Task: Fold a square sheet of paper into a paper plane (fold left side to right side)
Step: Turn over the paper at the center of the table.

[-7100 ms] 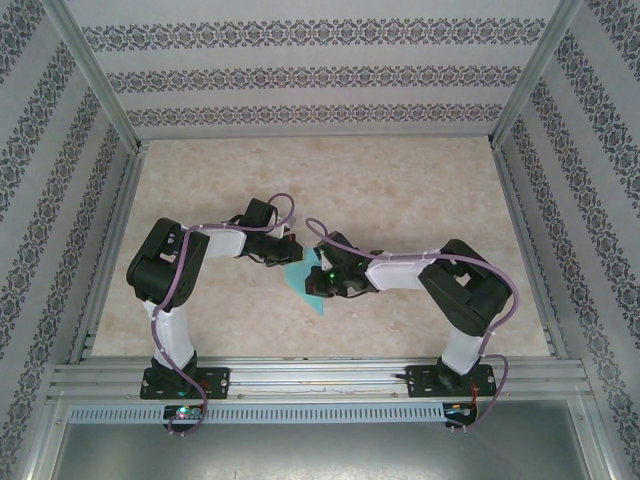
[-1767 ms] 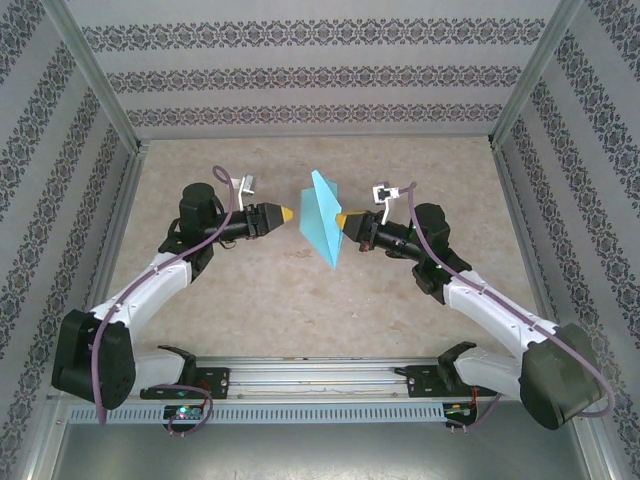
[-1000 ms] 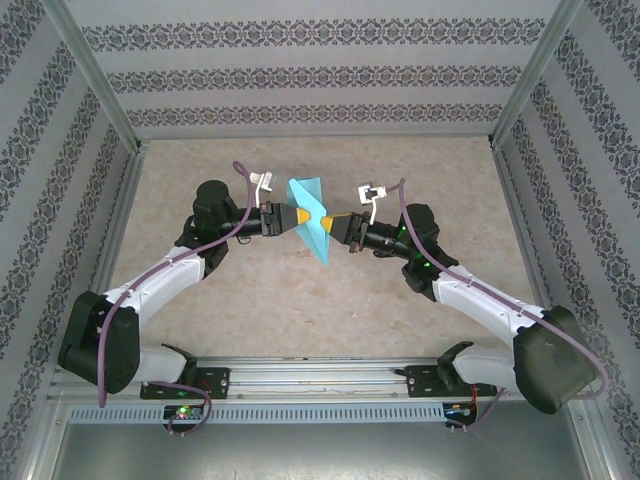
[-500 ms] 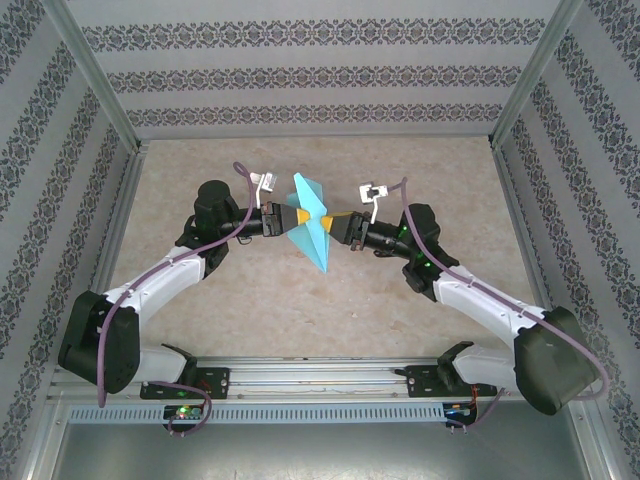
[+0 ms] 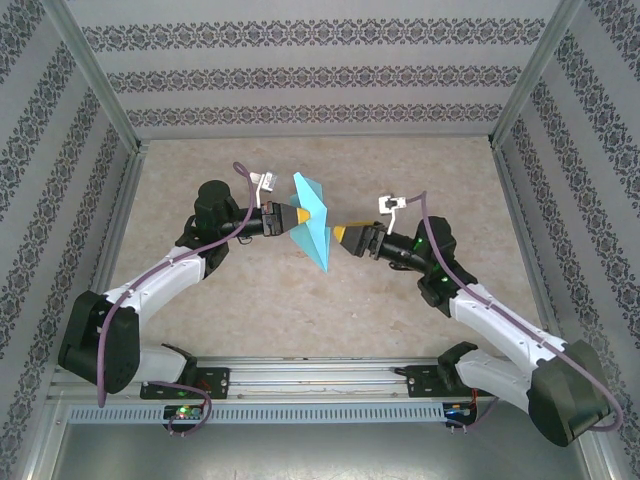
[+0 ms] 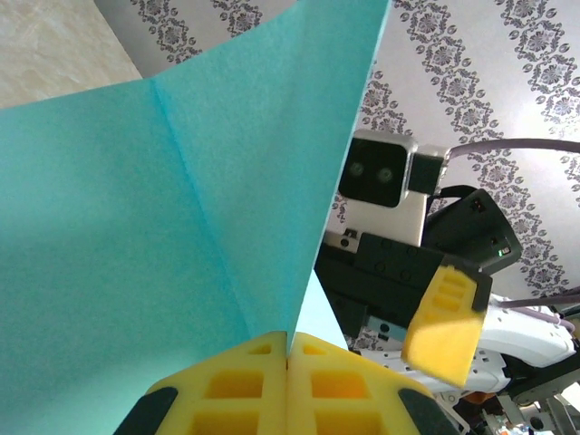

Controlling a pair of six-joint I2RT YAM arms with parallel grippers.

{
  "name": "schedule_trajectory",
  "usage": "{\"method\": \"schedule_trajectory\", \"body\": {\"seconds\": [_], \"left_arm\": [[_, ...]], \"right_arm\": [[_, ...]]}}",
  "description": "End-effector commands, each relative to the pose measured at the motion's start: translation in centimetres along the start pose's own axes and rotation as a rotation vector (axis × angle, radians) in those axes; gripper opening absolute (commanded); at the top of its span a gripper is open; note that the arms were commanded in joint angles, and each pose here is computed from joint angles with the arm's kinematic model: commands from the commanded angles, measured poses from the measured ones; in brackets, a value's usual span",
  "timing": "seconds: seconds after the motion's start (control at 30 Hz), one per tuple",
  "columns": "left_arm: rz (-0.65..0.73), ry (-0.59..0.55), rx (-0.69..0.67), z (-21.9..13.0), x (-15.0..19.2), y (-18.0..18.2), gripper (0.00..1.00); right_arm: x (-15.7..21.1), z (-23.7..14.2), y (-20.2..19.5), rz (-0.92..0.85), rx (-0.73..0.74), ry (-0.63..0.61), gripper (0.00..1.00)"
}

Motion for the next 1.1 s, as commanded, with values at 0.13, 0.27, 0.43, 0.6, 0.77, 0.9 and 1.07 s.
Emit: {"method": "schedule_trajectory", "body": {"seconds": [0.13, 0.27, 0.43, 0.6, 0.77, 0.9, 1.07], "left_arm": [[0.06, -0.006, 0.046, 0.5, -0.4, -1.7, 0.04], [0.063, -0.007, 0.048, 0.5, -0.3, -1.8, 0.03], [0.058, 0.001, 0.048, 0.7, -0.2, -1.7, 0.04], [0.058, 0.004, 0.05, 0.8, -0.2, -1.6, 0.05], [0.059, 0.003, 0.048, 0.8, -0.1, -1.5, 0.13], [0.063, 0.004, 0.02, 0.8, 0.1, -1.1, 0.19], [0.077, -0.012, -0.064, 0.4, 0.4, -0.4, 0.35]], "right_arm": [[1.2, 2.4, 1.1, 0.032, -0.111, 0.096, 0.94], [1.2, 3.7, 1.3, 0.046, -0.132, 0.119, 0.93], [0.4, 4.3, 1.7, 0.04, -0.143, 0.104, 0.8], [-0.3, 4.2, 1.8, 0.032, -0.137, 0.083, 0.56], [-0.4, 3.9, 1.4, 0.04, -0.113, 0.068, 0.39], [-0.5, 3.6, 1.6, 0.036, -0.109, 0.058, 0.23], [-0.4, 3.3, 1.4, 0.035, -0.089, 0.06, 0.13]]}}
Point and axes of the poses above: each hand's point on the last joint's axis, 136 mm out from that joint toward the fingers, its own z axis out along the fingers, its own y axis along the line the jaws close on, x = y × z, the point moved 10 cm from there along -z, back along the fingers, and after that the axes turned 10 degrees about -z, right-handed, at the moved point
